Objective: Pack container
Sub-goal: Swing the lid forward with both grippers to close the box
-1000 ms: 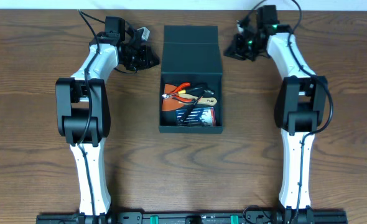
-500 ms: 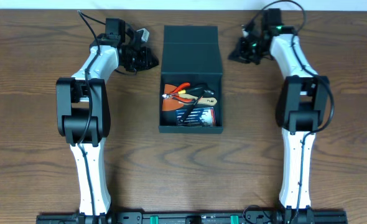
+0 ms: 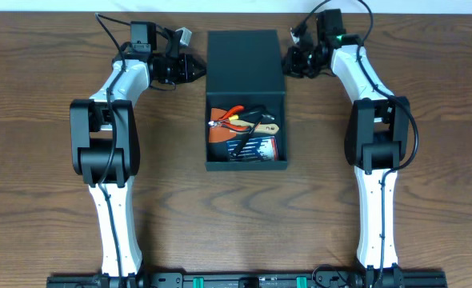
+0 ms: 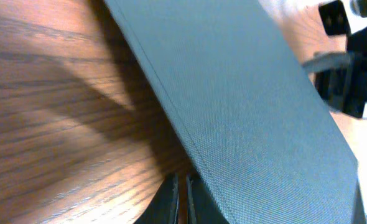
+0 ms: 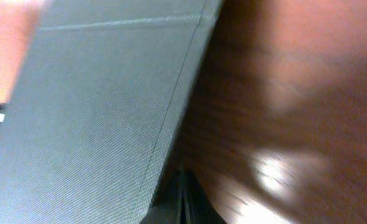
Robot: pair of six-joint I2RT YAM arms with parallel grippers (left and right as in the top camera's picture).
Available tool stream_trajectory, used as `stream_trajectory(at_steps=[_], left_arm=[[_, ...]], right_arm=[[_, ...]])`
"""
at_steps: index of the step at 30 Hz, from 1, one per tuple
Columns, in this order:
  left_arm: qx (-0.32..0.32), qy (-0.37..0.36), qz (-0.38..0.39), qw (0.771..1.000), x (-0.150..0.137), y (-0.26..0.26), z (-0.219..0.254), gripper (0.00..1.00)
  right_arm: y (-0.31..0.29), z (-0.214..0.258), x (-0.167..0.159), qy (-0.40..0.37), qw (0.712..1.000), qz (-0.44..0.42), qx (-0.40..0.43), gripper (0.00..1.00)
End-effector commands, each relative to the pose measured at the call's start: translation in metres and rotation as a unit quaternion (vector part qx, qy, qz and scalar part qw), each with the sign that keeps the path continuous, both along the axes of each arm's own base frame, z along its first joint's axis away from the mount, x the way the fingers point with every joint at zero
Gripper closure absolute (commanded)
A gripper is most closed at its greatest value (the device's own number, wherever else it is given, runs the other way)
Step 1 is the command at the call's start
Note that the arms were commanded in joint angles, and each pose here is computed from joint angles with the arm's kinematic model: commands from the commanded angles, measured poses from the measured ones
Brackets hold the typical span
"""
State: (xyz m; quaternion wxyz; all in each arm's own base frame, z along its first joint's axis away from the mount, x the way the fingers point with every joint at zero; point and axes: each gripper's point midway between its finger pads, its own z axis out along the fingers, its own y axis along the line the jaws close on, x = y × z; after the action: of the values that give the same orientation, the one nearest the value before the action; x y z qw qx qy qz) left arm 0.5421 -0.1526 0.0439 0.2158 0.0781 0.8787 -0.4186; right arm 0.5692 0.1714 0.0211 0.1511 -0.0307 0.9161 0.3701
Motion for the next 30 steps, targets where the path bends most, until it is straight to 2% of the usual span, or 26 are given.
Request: stream_trajectory(at_steps=[1,5,10,15,19,25,30], left_arm=[[-0.029,0.018,-0.021,0.999,-0.01,-0.014,-0.006,0.94],[0.032,0.068,0.064,0.995,0.0,0.016,-0.029,0.94],[0.027,0.07,0.065,0.995,0.0,0.018,-0.028,0.94],[-0.006,0.055,0.038,0.998,-0.001,0.003,-0.015,0.94],[-0.039,0.025,0.024,0.999,0.005,-0.004,0.012,0.94],[-0.041,-0.034,0.022,0.998,0.007,-0.005,0.078,0.94],[-0.008,-0.079,0.034,0.996,-0.005,-0.001,0.138,0.94]], right_arm=[[0.029,0.014,-0.014,-0.009,0.993,0.067,0.098,0.99],[0.029,0.013,-0.015,-0.004,0.993,0.066,0.097,0.99],[0.03,0.016,-0.02,0.006,0.992,0.069,0.108,0.99],[0.033,0.033,-0.023,0.003,0.988,0.079,0.131,0.99],[0.033,0.057,-0.021,-0.018,0.988,0.08,0.128,0.98],[0.018,0.111,-0.01,-0.081,0.994,0.047,0.055,0.98],[0.013,0.175,-0.008,-0.157,0.987,0.016,-0.014,0.99]])
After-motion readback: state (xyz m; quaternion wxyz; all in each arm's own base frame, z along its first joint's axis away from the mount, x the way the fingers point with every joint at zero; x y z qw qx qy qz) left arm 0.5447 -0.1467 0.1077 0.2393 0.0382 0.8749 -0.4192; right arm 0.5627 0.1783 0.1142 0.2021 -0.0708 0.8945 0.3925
